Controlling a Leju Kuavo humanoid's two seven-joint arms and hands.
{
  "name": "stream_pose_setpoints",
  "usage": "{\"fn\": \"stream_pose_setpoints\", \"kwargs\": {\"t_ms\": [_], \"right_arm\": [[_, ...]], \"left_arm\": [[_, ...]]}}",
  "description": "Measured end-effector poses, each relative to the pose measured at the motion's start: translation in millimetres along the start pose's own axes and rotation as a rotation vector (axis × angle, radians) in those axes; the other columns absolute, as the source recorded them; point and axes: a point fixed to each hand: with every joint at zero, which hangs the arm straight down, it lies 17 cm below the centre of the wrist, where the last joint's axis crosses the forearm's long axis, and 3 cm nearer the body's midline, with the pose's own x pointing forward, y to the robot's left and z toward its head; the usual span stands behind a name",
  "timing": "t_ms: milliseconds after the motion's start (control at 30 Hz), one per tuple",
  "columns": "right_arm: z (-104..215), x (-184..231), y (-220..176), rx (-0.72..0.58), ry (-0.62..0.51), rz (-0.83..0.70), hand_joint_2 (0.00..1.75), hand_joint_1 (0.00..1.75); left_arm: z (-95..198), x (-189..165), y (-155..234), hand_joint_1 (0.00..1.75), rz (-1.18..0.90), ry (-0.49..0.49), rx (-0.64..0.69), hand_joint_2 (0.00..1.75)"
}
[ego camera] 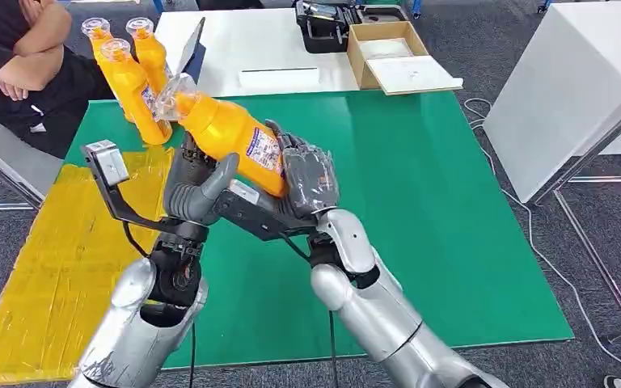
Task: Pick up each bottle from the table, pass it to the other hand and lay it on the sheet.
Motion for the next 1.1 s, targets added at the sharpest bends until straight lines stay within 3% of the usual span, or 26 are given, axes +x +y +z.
{"fn": "stream_pose_setpoints", "kwargs": {"t_ms": [567, 867, 900, 933, 1100], "right_arm": [[-3.1, 43.9, 24.2, 0.059, -0.101, 0.022, 1.75, 1.75], [-6.7, 42.0, 29.3, 0.074, -0.1, 0.045, 1.75, 1.75], [-7.6, 41.8, 29.7, 0.076, -0.097, 0.044, 1.75, 1.75], [-8.8, 41.6, 30.0, 0.077, -0.094, 0.042, 1.75, 1.75], [-11.8, 40.5, 31.5, 0.084, -0.085, 0.035, 1.75, 1.75]], "left_arm": [[-1.7, -4.7, 17.5, 0.0, -0.038, 0.004, 0.061, 1.75], [-4.5, -13.2, 23.3, 0.0, -0.047, 0.032, 0.073, 1.75], [-5.4, -13.4, 23.7, 1.27, -0.049, 0.034, 0.075, 1.75], [-6.8, -13.0, 23.9, 1.75, -0.054, 0.035, 0.075, 1.75], [-9.4, -13.1, 25.7, 1.75, -0.077, 0.032, 0.079, 1.75]]}}
